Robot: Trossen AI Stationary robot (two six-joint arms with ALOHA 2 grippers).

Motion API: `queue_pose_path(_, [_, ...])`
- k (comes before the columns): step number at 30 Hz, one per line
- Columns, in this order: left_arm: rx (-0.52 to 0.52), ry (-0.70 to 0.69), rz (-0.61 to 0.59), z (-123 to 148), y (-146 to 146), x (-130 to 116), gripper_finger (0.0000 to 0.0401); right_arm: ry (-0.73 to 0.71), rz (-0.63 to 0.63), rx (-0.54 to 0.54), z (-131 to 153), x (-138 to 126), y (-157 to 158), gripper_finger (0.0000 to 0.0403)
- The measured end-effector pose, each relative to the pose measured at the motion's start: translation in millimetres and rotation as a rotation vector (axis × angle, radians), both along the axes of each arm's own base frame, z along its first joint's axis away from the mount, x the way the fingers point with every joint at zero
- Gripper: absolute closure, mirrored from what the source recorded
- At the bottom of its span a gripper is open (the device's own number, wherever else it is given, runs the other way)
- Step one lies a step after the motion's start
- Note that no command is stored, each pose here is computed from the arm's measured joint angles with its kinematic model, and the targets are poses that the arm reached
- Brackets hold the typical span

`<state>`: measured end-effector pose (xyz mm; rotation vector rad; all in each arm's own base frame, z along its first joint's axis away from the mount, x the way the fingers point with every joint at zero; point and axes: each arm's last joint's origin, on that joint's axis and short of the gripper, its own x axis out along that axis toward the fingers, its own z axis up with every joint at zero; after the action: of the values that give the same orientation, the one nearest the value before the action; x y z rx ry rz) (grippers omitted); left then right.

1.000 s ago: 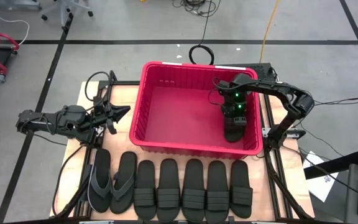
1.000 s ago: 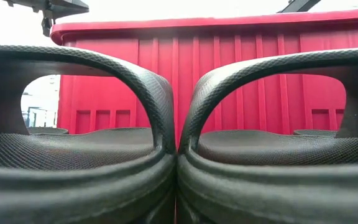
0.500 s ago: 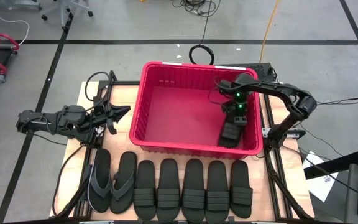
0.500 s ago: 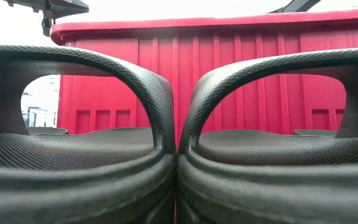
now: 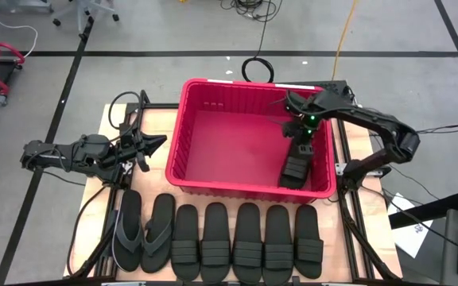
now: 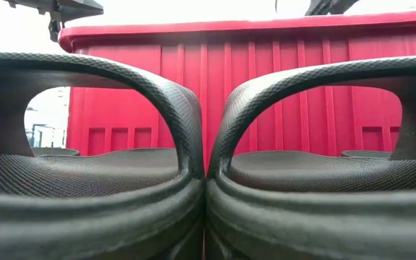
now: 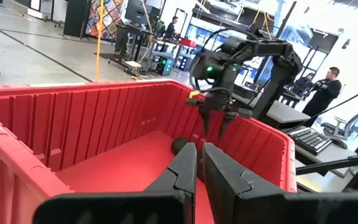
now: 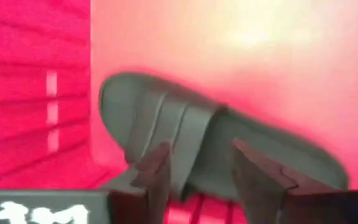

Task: Pick and place slides into bin
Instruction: Put the black slide into the bin

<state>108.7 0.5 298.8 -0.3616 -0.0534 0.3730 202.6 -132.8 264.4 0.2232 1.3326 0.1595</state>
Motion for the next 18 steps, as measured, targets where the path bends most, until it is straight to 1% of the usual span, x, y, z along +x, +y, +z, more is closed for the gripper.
queue_pose_path(2, [0.0, 0.0, 0.0, 0, 0, 0, 0.0375, -0.027, 0.005, -0.044, 2, 5, 4, 0.0284])
queue_pose_path(3, [0.0, 0.0, 0.001, 0, 0, 0, 0.0375, -0.039, 0.006, -0.046, 3, 7, 5, 0.03])
queue_pose_path(7, [-0.001, -0.003, 0.0, 0, 0, 0, 0.0375, -0.09, 0.02, 0.016, 6, 13, 16, 0.0378])
queue_pose_path(8, [-0.002, -0.004, 0.0, 0, 0, 0, 0.0375, -0.102, 0.019, 0.024, 7, 15, 19, 0.039])
queue_pose_path(10, [-0.003, -0.012, 0.0, 1, 0, 0, 0.0375, -0.144, 0.001, 0.028, 13, 18, 25, 0.0393])
queue_pose_path(13, [-0.036, -0.056, 0.0, 4, 0, 0, 0.0375, -0.247, -0.01, -0.007, 33, 22, 36, 0.0393])
queue_pose_path(15, [-0.032, -0.074, 0.0, 6, 0, 0, 0.0375, -0.346, 0.001, -0.039, 54, 25, 44, 0.04])
queue_pose_path(18, [0.026, -0.061, 0.001, 7, 0, 0, 0.0375, -0.545, 0.03, -0.092, 93, 23, 59, 0.0399])
